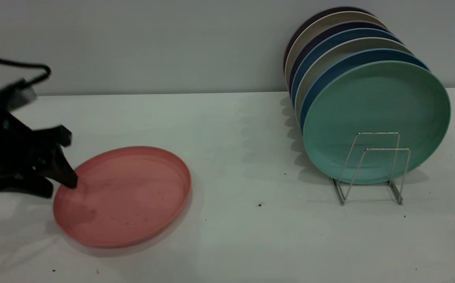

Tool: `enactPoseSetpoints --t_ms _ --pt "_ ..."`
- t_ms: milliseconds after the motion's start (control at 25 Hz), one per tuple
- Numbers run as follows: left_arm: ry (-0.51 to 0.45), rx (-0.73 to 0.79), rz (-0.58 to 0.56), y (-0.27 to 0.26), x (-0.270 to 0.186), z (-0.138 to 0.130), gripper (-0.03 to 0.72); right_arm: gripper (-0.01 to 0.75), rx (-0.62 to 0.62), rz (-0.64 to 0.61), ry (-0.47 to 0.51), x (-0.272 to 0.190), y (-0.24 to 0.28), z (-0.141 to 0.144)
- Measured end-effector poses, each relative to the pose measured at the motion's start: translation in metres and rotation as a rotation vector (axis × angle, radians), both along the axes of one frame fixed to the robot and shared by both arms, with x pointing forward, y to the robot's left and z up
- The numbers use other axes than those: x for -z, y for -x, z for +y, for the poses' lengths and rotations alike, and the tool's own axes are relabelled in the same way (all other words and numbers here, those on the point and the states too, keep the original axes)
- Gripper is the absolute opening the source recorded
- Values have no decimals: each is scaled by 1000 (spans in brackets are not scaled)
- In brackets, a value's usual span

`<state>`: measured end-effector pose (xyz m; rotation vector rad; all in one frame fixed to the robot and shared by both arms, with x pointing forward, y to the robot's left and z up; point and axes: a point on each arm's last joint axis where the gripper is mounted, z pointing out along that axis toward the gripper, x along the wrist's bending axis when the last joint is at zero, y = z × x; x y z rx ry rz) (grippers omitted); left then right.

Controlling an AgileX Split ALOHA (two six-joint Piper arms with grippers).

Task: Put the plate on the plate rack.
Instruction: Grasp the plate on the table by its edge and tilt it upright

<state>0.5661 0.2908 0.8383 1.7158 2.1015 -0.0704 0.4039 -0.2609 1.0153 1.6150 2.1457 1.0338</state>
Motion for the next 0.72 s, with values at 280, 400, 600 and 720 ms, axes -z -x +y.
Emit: enactPoseSetpoints --t_ms 280,400,600,720 --pt "6 -21 37 0 16 0 429 417 1 -1 0 0 0 0" --pt "-7 -30 29 -1 16 1 429 417 1 -2 1 0 0 0" --pt "-2 -43 11 -3 11 1 429 417 2 -3 2 0 0 0" --pt "-3 -43 -22 -5 -1 1 429 417 4 -6 2 0 0 0"
